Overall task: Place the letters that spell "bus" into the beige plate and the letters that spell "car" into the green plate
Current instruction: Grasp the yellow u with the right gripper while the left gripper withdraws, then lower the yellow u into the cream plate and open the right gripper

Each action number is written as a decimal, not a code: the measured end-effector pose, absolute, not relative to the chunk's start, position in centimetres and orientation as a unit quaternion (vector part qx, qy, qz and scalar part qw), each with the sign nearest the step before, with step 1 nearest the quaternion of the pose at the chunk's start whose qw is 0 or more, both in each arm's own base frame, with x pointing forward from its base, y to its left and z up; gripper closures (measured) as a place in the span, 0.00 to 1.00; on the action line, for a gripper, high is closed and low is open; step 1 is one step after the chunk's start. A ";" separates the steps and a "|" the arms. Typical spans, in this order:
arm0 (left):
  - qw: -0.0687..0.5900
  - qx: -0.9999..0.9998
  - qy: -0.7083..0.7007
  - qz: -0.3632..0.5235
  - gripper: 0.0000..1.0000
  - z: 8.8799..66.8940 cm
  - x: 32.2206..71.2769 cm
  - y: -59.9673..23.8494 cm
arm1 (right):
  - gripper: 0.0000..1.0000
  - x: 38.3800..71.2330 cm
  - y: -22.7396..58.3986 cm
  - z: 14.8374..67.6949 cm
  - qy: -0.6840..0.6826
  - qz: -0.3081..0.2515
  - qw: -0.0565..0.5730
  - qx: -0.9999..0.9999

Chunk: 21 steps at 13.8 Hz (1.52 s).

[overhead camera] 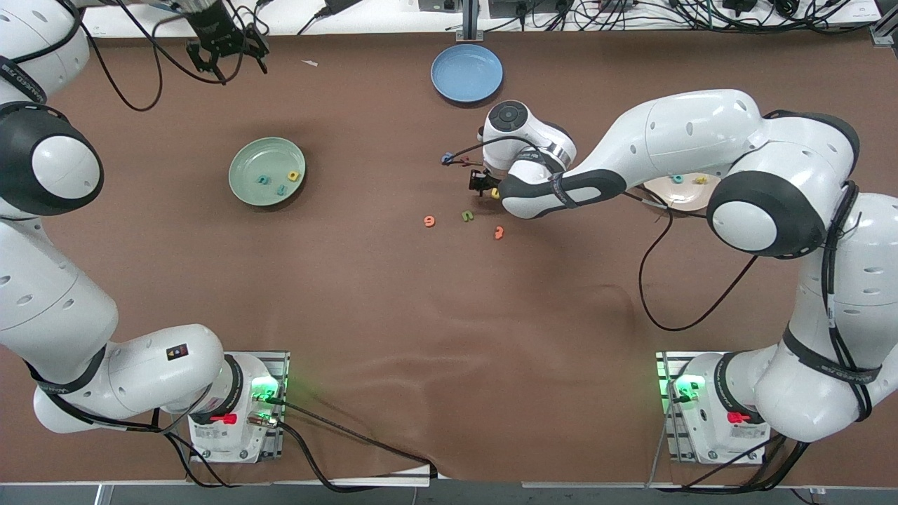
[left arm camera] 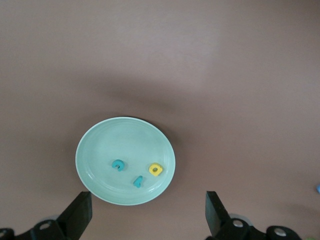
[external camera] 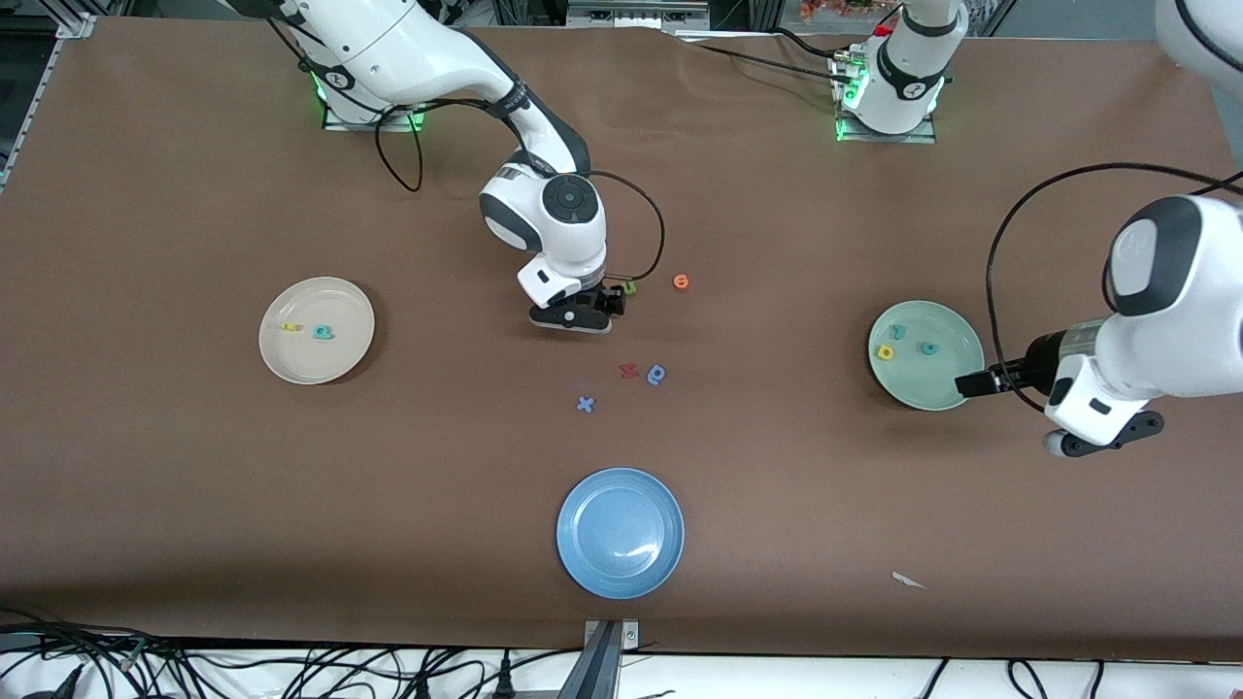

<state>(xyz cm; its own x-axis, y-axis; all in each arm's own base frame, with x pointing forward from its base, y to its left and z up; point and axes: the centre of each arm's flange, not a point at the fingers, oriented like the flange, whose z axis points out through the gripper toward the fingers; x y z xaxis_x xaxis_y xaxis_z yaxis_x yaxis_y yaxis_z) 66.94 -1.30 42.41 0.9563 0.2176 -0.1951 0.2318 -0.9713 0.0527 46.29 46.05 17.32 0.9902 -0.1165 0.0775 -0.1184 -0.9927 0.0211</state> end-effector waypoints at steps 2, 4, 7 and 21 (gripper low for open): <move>0.042 0.992 0.080 -0.083 0.00 44.6 67.2 -1.4 | 0.19 46.4 46.1 17.4 -0.058 0.040 0.013 0.997; 0.043 0.994 0.068 -0.068 0.00 46.4 67.3 -1.5 | 0.22 46.4 46.1 17.4 -0.057 0.041 0.013 0.997; 0.042 0.996 0.050 -0.053 0.00 48.6 66.9 -2.4 | 0.28 46.4 46.1 17.3 -0.054 0.042 0.015 0.998; 0.041 0.997 0.012 -0.059 0.00 49.8 66.4 -3.2 | 0.72 49.9 41.2 19.5 -0.014 0.055 0.033 0.998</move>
<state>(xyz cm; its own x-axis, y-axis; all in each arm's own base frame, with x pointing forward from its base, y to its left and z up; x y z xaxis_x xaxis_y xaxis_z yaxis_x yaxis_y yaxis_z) 66.36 -3.16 49.77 0.9928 0.0183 -0.1186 0.0279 -0.9964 0.0798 49.95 41.22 19.50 0.9936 -0.0236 0.1106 -0.0310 -0.9974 0.0649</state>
